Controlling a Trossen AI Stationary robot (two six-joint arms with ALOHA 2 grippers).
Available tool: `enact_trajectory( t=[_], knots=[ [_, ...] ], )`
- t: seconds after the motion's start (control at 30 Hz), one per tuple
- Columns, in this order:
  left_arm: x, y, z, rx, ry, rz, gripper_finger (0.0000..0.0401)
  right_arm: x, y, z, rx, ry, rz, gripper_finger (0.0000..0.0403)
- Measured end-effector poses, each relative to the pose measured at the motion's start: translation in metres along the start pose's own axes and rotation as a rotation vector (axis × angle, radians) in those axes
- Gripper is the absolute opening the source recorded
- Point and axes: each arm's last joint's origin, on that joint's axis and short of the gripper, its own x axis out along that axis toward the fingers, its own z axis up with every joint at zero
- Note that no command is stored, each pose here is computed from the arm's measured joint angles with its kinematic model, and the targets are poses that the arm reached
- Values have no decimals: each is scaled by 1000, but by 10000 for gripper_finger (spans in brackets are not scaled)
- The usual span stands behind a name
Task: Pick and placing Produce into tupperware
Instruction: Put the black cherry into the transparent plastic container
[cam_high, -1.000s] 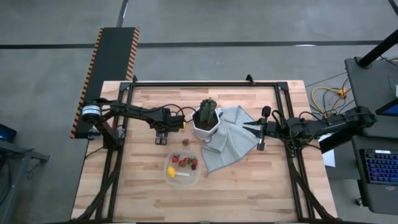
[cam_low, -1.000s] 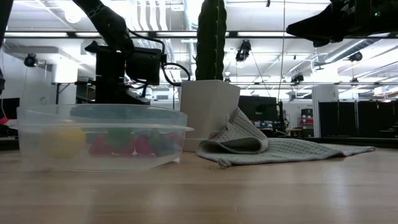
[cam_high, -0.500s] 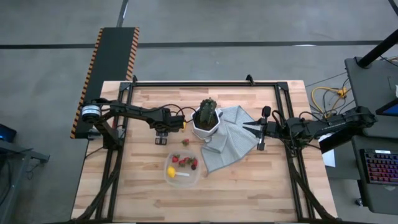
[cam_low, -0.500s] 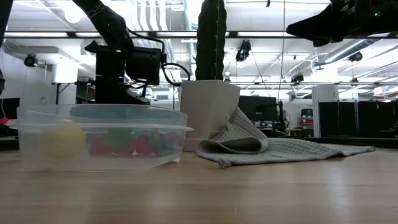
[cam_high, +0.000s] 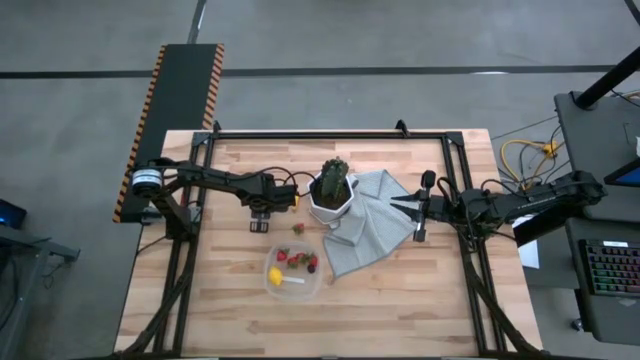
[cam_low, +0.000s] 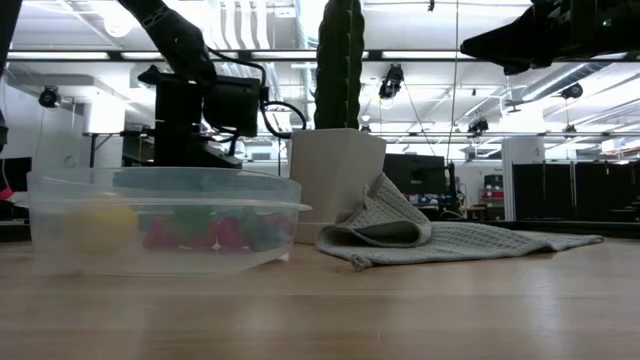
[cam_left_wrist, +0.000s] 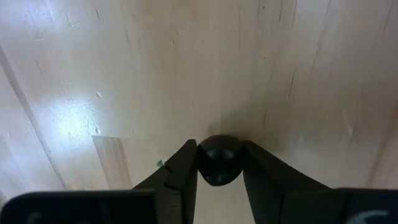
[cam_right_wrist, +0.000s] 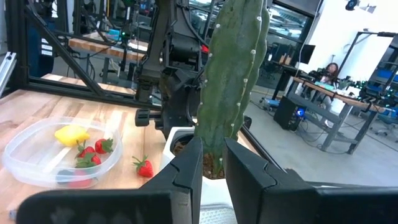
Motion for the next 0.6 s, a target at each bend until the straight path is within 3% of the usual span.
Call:
enact_trajectory(
  t=[0.6],
  knots=[
    [-16,5,7,-8,-34,-14,83,0,0,0,-7,0,0,57]
  ],
)
